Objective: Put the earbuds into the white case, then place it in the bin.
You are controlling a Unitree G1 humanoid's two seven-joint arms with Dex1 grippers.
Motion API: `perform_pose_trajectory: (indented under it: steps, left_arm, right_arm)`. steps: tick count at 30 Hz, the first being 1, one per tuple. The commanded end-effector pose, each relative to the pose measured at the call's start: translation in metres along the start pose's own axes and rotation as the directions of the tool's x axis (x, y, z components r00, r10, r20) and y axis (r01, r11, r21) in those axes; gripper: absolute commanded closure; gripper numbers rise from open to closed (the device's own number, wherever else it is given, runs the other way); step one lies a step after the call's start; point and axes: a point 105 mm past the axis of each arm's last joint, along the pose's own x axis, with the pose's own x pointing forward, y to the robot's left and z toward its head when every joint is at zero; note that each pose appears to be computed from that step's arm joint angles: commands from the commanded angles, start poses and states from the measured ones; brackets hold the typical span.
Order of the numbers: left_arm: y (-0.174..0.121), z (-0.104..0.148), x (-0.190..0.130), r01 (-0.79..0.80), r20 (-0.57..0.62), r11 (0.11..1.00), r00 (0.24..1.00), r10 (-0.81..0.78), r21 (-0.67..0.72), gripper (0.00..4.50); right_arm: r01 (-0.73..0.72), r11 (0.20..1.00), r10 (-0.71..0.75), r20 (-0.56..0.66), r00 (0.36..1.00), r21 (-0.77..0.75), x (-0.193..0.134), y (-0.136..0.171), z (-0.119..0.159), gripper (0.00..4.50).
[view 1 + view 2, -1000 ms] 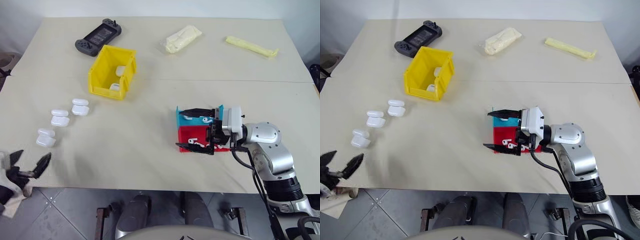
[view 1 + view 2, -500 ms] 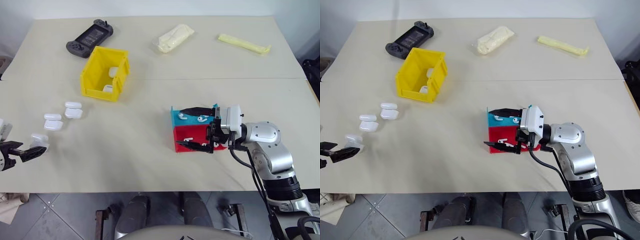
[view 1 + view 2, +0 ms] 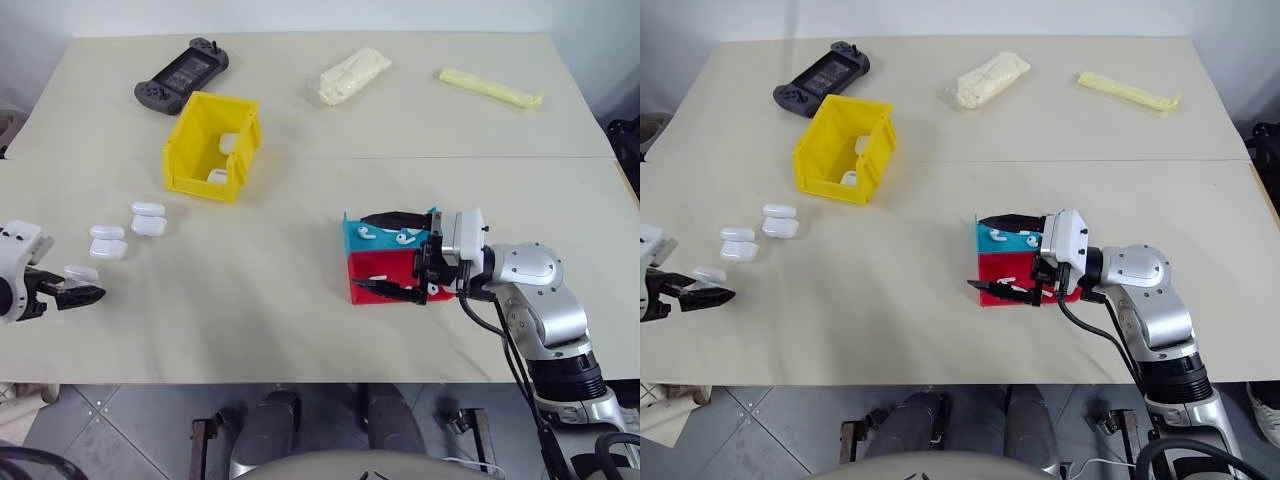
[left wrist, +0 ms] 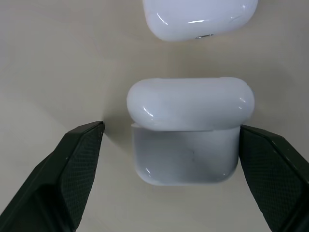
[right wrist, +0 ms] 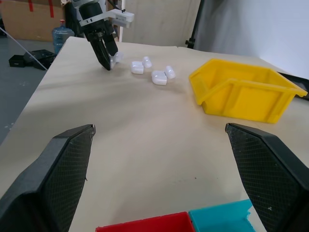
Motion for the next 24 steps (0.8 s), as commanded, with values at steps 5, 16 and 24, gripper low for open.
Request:
perform_pose_trajectory:
  steps: [5, 16, 24]
  left_arm:
    - [-0.001, -0.012, 0.001, 0.006, -0.101, 1.0, 0.995, -0.005, 0.015, 1.21]
    - [0.001, -0.014, -0.004, -0.004, -0.115, 1.0, 0.993, 0.005, 0.014, 1.51]
    - [0.003, -0.017, -0.003, -0.025, -0.124, 1.0, 0.992, 0.026, 0.008, 0.02]
  right_arm:
    - [0.019, 0.998, -0.018, 0.016, 1.0, -0.061, -0.002, -0.004, 0.012, 0.0]
    - [0.023, 0.998, -0.022, 0.022, 1.0, -0.06, 0.001, -0.004, 0.01, 0.0]
    - [0.023, 0.998, -0.022, 0.024, 0.999, -0.061, 0.002, -0.004, 0.01, 0.0]
